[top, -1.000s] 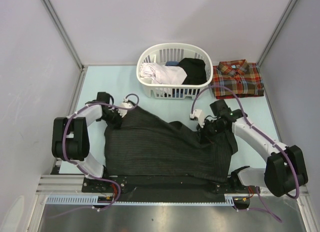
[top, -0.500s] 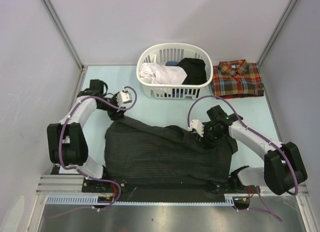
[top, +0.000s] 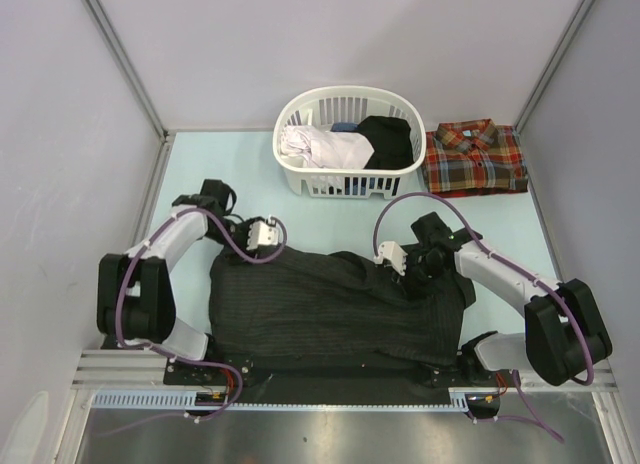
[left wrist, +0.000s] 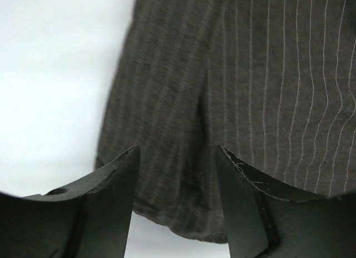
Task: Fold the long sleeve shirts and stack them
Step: Fold the shirt
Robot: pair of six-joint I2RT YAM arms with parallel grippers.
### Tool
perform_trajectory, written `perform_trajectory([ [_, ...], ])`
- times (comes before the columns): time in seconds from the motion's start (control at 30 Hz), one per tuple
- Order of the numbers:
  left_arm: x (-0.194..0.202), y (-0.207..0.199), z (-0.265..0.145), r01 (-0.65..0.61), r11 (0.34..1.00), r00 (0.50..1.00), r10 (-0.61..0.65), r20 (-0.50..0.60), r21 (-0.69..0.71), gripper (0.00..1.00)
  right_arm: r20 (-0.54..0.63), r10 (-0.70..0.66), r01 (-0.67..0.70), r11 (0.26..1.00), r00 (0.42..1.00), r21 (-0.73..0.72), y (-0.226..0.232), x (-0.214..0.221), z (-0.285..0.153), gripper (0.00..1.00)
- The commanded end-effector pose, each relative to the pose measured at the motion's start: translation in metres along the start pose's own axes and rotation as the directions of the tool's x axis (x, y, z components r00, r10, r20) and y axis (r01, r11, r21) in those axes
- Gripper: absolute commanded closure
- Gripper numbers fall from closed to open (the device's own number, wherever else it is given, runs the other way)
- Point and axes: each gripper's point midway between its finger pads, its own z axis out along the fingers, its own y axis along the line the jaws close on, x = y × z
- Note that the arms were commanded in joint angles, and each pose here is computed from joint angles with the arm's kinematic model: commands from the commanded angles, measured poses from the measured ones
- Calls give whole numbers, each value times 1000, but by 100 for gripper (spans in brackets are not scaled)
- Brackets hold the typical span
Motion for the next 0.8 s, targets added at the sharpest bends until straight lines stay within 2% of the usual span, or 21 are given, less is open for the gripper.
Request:
perform_trajectory([
  [0.0, 25, -5, -1, -91, 994, 989, 83, -126, -61, 39, 27, -10, 9, 1000, 1000, 21, -5, -11, -4, 87],
  [0.03, 27, 9, 0, -99, 988, 987, 82, -135, -121, 39, 27, -10, 10, 1000, 1000, 22, -5, -11, -4, 86],
  [0.23, 38, 31, 4, -68, 975, 985, 32, -170, -212, 41, 42, -37, 36, 999, 998, 38, -5, -14, -14, 87],
  [0.53, 31, 30, 0, -98, 966, 987, 63, -148, -239, 42, 54, -32, 30, 998, 998, 50, -9, -17, -22, 87],
  [0.77, 46, 35, 16, -111, 965, 979, 65, -192, -237, 40, 63, -26, 22, 998, 998, 64, -15, -18, -26, 87],
])
